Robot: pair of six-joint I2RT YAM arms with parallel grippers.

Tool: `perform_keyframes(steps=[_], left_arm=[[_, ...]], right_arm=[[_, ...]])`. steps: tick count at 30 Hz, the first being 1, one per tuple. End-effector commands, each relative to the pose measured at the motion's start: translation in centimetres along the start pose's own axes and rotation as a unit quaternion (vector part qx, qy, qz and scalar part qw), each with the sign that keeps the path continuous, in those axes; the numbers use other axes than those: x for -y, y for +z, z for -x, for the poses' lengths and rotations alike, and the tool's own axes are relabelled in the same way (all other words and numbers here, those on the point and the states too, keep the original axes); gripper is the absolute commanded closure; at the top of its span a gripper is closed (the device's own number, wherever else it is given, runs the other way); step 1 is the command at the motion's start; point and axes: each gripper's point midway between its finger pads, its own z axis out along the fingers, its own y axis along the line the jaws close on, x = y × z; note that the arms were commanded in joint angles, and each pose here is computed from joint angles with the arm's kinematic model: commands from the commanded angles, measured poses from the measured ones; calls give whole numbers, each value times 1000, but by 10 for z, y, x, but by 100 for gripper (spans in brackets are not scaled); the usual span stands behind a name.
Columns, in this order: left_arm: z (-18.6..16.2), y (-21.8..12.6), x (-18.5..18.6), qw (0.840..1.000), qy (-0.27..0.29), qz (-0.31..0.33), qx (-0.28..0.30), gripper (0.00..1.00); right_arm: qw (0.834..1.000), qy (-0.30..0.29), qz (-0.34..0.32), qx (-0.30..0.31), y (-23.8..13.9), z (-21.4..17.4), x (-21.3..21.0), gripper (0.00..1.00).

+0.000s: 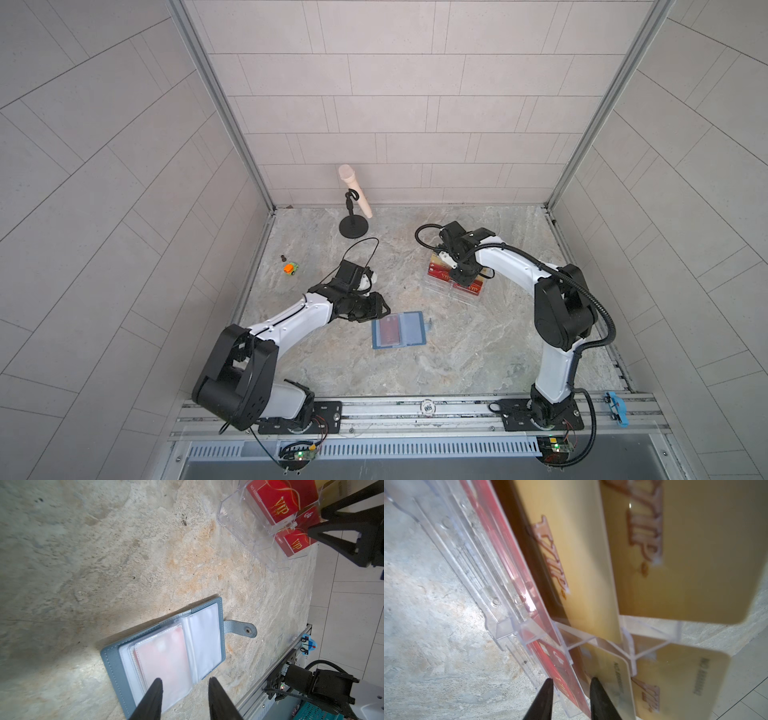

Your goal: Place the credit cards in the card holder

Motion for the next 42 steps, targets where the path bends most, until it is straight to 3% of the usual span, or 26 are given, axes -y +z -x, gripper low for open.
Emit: perform_keyframes(steps=[1,21,42], left_arm=[[1,0,-1,1000,5,2,-4,59],[1,-1,-2,1000,5,6,-8,58],[-2,-3,-4,1000,2,14,-8,58]], right_arm=[[1000,-9,10,-13,5,-7,-6,67],[1000,-17,15,6,-13,-2,-24,72],[1000,-16,5,-13,-3,-7,-22,79]])
